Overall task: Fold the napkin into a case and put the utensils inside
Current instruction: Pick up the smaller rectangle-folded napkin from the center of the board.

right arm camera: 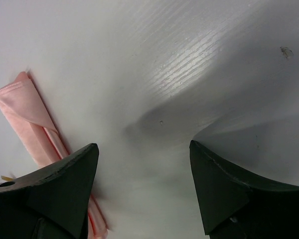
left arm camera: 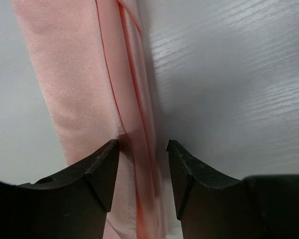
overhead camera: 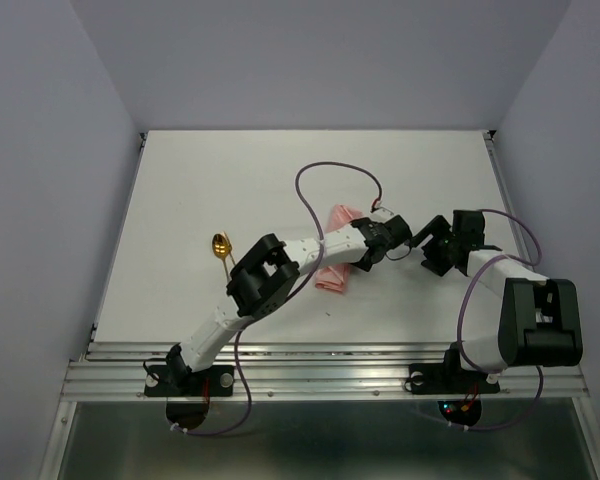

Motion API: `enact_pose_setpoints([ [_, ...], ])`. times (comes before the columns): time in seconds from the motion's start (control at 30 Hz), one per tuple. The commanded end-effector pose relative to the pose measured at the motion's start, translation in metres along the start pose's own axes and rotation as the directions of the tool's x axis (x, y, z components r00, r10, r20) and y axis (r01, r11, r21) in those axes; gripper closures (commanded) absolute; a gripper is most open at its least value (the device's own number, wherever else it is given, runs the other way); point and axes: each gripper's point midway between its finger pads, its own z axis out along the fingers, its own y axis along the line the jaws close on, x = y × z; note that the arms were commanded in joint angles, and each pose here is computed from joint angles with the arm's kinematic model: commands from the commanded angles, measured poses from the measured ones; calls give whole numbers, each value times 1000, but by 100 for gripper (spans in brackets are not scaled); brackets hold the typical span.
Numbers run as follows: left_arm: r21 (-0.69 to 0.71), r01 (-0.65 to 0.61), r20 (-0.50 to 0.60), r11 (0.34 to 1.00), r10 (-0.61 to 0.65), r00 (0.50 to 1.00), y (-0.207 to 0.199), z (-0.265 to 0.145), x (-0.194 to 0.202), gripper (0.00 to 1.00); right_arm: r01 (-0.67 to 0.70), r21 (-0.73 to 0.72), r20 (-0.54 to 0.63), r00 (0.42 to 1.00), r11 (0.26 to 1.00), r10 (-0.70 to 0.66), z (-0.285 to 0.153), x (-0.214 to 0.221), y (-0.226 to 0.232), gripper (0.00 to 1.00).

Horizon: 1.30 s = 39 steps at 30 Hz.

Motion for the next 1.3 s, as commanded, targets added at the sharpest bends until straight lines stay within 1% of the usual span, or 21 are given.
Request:
enact_pose_setpoints([
  [0.0,-21,9,49,1000,-8,999,-3,-7,-14,46,19,-10,9,1000,1000,-19,0,-6,3,21],
  [0.1,-48,3,48,999,-1,999,1,-3,-12,49,17,-10,9,1000,1000,-17,0,-6,3,21],
  [0.23,-101,-12,41,995,16,999,7,4,-8,56,19,-11,10,1000,1000,-19,0,-6,4,21],
  [0.37,-118,-28,33,993,32,999,12,8,-5,62,20,-8,9,1000,1000,-20,0,-5,2,20],
  [0.47,-113,-33,26,993,36,999,15,10,-5,73,17,-8,9,1000,1000,-17,0,-5,2,21],
  [0.5,-111,-36,19,993,38,999,17,12,-3,79,17,-9,8,1000,1000,-17,-1,-4,2,20],
  [0.57,-81,-30,24,996,32,999,18,11,-7,89,16,-9,12,1000,1000,-16,-1,-5,2,20],
  [0.6,-71,-33,22,997,35,999,19,12,-7,100,14,-7,10,1000,1000,-14,-1,-4,1,20],
  [0.7,17,-39,43,999,39,998,13,2,-15,100,14,-6,11,1000,1000,-14,-1,-4,1,20],
  [0.73,85,-39,47,996,35,998,8,-8,-20,100,14,-6,14,1000,1000,-14,-1,-4,1,21],
  [0.8,152,-54,70,987,43,997,4,-14,-27,100,15,-8,16,1000,1000,-15,-2,-5,2,20],
  [0.83,231,-58,73,971,42,996,-4,-26,-31,100,13,-9,15,1000,1000,-13,-2,-5,2,21],
  [0.9,306,-69,86,949,45,995,-9,-33,-34,100,14,-11,17,1000,1000,-14,-2,-6,3,20],
  [0.93,384,-64,87,921,33,996,-14,-45,-38,100,13,-12,19,1000,1000,-13,-2,-6,3,20],
  [1.0,457,-56,98,888,13,995,-18,-54,-44,100,14,-15,22,1000,1000,-13,-3,-7,4,20],
  [1.03,532,-57,93,845,8,996,-23,-63,-45,100,14,-16,25,1000,1000,-14,-4,-8,5,20],
  [1.1,584,-53,86,810,3,996,-25,-68,-45,100,15,-22,34,999,1000,-15,-5,-10,7,20],
  [1.13,630,-54,85,775,0,996,-27,-74,-46,100,17,-25,39,999,1000,-16,-6,-11,9,20],
  [1.2,680,-49,77,731,-5,997,-30,-79,-46,100,22,-39,57,998,999,-20,-10,-15,13,20],
  [1.23,736,-46,67,675,-4,998,-36,-86,-43,100,23,-45,63,998,999,-20,-13,-17,16,20],
  [1.27,757,-40,62,652,-10,998,-36,-89,-44,100,25,-51,68,997,998,-21,-15,-18,17,21],
])
